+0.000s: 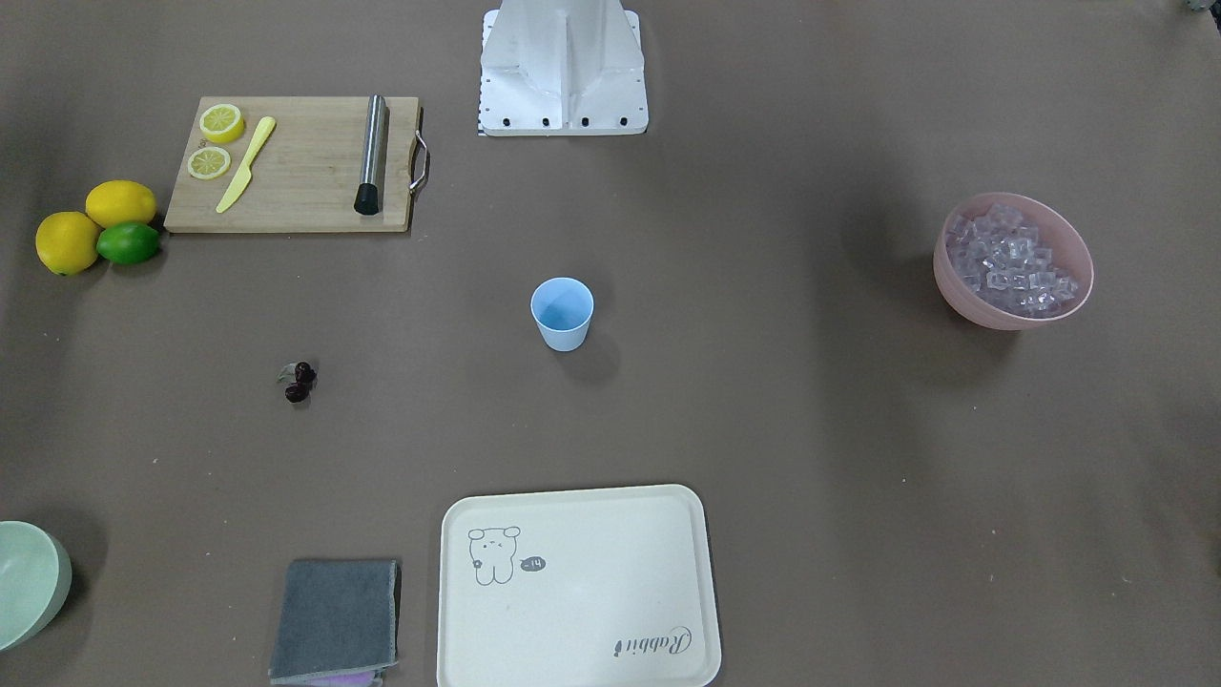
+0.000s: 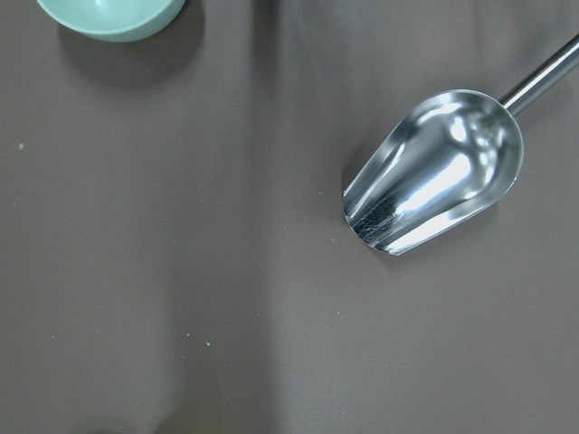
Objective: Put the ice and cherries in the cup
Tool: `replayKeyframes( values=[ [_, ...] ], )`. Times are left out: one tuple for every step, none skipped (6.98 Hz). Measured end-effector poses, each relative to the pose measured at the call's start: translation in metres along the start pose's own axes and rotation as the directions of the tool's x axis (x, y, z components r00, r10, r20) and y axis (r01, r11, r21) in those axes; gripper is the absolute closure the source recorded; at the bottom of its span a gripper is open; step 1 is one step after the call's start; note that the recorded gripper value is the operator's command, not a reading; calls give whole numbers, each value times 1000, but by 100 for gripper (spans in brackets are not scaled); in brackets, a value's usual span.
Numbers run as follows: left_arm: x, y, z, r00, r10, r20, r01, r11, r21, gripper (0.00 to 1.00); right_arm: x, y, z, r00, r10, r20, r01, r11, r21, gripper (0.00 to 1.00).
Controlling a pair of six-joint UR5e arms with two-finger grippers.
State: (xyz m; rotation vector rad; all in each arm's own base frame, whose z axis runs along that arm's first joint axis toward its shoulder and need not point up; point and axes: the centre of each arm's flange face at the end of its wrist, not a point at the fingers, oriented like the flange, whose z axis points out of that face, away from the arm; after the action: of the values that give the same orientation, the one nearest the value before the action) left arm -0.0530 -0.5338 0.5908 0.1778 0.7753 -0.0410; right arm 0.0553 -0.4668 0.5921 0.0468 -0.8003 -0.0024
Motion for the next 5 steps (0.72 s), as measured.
replayKeyframes(
  values=[
    [-1, 0, 1, 1000, -1, 0, 1, 1000, -1, 2, -1, 0, -1, 1000, -2, 1, 2, 1000, 2, 0],
    [-1, 1, 1, 1000, -2, 0, 2, 1000, -2, 2, -4, 0, -3, 1000, -4, 18, 4, 1000, 5, 0],
    [-1, 1, 1, 1000, -3, 0, 3, 1000, -2, 2, -7, 1, -5, 999, -8, 47, 8, 1000, 9, 0],
    [-1, 1, 1, 1000, -4, 0, 4, 1000, -2, 2, -10, 0, -6, 998, -13, 61, 12, 1000, 12, 0],
    [-1, 1, 1, 1000, -4, 0, 4, 1000, -2, 2, -12, -3, -9, 998, -17, 59, 16, 1000, 19, 0]
  ],
)
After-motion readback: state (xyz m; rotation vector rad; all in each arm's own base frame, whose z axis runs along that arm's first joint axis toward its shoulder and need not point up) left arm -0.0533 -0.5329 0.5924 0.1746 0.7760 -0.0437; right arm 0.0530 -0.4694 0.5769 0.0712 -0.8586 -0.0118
